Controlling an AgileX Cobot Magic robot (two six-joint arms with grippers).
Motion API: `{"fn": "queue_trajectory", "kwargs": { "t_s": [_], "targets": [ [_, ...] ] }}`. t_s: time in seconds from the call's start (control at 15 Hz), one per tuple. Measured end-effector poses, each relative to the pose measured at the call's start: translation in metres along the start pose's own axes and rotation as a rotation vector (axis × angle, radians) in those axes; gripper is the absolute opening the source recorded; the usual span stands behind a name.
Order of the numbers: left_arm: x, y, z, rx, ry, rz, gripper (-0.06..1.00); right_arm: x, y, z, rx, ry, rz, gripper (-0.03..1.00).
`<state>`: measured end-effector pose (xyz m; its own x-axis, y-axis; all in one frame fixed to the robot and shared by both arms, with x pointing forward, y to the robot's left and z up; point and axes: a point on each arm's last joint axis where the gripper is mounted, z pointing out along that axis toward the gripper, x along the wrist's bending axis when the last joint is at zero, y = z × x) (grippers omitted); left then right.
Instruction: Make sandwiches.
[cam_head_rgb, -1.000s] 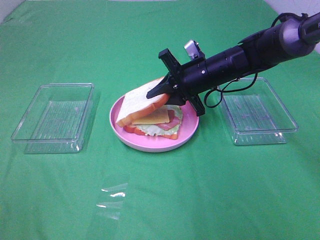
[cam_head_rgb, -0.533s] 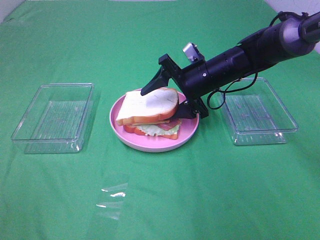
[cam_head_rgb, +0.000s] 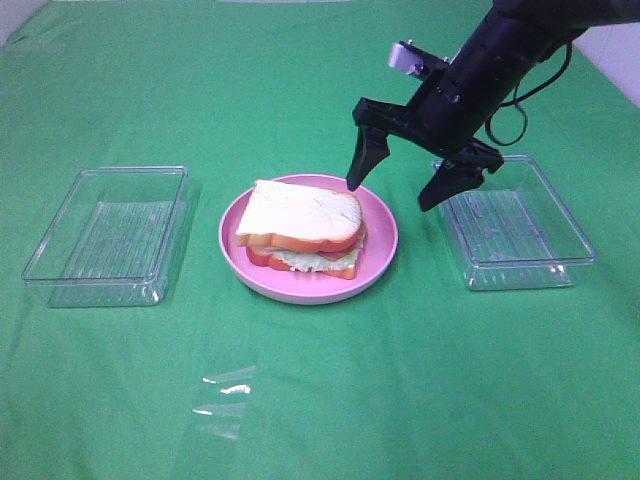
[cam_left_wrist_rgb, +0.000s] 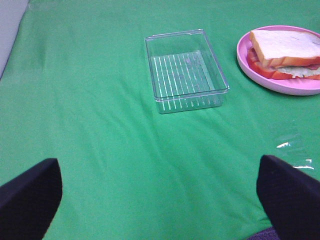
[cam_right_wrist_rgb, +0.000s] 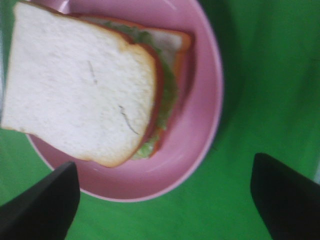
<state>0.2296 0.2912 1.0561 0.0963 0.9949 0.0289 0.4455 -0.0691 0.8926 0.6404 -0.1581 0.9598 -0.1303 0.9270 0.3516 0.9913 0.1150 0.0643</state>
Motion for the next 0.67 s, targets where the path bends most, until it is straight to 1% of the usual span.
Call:
{"fn": "queue_trajectory", "kwargs": {
  "t_s": [0.13,0.2,0.27,0.33,0.47,0.53,0.6,0.67],
  "targets": [
    [0.000,0.000,0.000,0.000,0.000,0.000,0.97,-0.004,0.002,-0.025,-0.017,-0.131,-0.032,0.88],
    [0.000,0.000,0.000,0.000,0.000,0.000,0.97,-0.008,0.002,-0.036,-0.018,-0.166,-0.029,0.88],
    [0.000,0.000,0.000,0.000,0.000,0.000,0.97,-0.010,0.002,-0.044,-0.018,-0.179,-0.023,0.88],
    [0.000,0.000,0.000,0.000,0.000,0.000,0.97,-0.020,0.004,-0.056,-0.022,-0.187,0.005,0.88],
    [0.000,0.000,0.000,0.000,0.000,0.000,0.97,-0.054,0.005,-0.075,-0.033,-0.210,0.080,0.88],
    [0.000,0.000,0.000,0.000,0.000,0.000,0.97,-0.075,0.003,-0.087,-0.033,-0.233,0.121,0.88],
    [0.000,0.000,0.000,0.000,0.000,0.000,0.97,-0.083,0.000,-0.095,-0.035,-0.250,0.119,0.88],
    [0.000,0.000,0.000,0.000,0.000,0.000,0.97,-0.083,-0.003,-0.103,-0.039,-0.262,0.095,0.88]
  ]
}}
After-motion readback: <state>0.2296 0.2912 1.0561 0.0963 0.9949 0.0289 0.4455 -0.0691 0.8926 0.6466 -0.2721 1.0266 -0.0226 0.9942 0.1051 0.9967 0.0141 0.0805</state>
